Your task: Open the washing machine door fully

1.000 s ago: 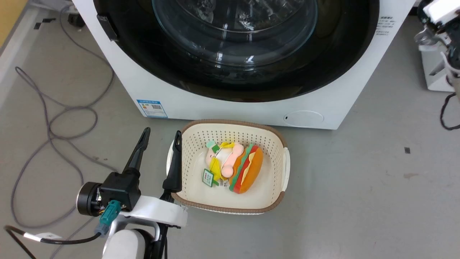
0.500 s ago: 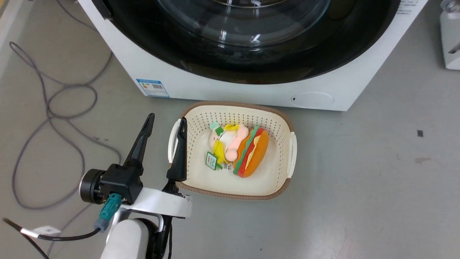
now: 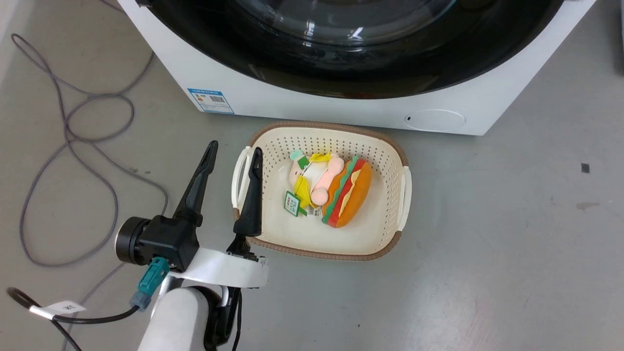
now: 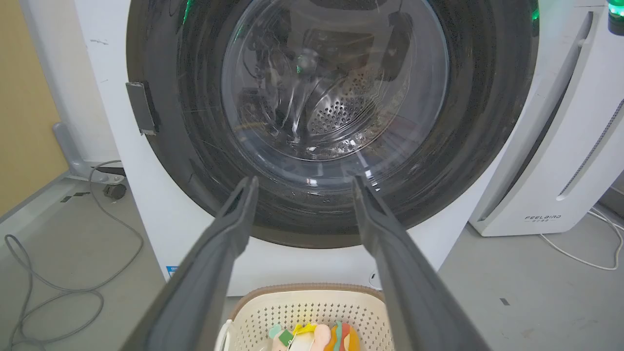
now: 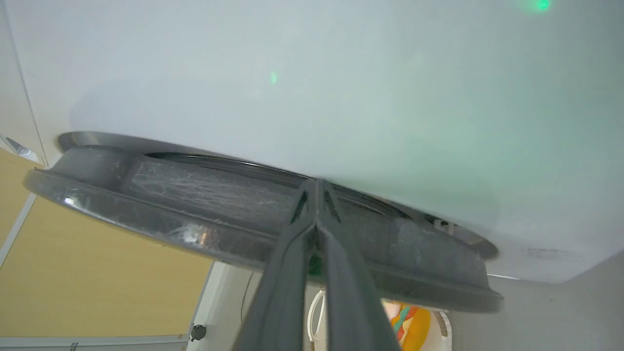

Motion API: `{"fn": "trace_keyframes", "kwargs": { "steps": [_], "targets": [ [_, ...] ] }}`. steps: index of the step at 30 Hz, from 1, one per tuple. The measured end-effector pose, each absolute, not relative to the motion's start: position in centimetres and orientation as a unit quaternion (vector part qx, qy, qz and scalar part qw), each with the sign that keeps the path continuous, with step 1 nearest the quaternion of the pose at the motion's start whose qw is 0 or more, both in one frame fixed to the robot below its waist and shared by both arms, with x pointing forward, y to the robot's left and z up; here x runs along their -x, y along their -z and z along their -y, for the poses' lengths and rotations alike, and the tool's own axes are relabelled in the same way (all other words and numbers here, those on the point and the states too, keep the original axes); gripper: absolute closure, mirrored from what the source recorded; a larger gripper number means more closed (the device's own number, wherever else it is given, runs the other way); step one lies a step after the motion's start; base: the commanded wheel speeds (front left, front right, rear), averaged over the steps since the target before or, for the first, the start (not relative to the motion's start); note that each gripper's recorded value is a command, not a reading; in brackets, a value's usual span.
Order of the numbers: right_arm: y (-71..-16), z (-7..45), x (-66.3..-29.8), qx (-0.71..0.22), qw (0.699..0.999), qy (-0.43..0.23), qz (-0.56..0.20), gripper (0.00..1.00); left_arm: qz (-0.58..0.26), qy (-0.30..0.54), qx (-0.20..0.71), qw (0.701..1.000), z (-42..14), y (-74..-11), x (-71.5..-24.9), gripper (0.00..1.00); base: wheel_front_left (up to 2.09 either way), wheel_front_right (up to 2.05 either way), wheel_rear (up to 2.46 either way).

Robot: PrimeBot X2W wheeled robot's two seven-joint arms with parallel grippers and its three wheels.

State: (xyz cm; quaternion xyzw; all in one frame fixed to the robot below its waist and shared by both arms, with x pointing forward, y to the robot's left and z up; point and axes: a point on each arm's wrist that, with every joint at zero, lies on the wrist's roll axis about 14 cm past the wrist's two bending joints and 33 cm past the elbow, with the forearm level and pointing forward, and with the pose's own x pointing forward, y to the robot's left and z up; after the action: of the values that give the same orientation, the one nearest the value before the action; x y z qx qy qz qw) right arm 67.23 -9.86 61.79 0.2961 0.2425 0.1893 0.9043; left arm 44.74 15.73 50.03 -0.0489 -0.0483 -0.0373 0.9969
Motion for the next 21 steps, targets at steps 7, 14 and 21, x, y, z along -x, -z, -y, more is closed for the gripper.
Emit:
{"fn": "trace_keyframes", "kwargs": {
  "steps": [7, 14, 21],
  "targets": [
    [-61.6, 8.8, -66.6, -0.287, 0.896, -0.203, -0.272, 1.0, 0.054, 0.04, 0.049, 0.997, -15.6, -50.3, -45.0, 0.0, 0.0, 0.0, 0.0],
    [-61.1, 8.5, -65.2, -0.294, 0.88, -0.216, -0.304, 1.0, 0.057, 0.043, 0.044, 0.996, -15.4, -50.7, -44.8, 0.0, 0.0, 0.0, 0.0],
    [-59.1, 7.7, -62.3, -0.309, 0.856, -0.233, -0.342, 1.0, 0.061, 0.047, 0.037, 0.996, -15.1, -51.3, -44.0, 0.0, 0.0, 0.0, 0.0]
  ]
}}
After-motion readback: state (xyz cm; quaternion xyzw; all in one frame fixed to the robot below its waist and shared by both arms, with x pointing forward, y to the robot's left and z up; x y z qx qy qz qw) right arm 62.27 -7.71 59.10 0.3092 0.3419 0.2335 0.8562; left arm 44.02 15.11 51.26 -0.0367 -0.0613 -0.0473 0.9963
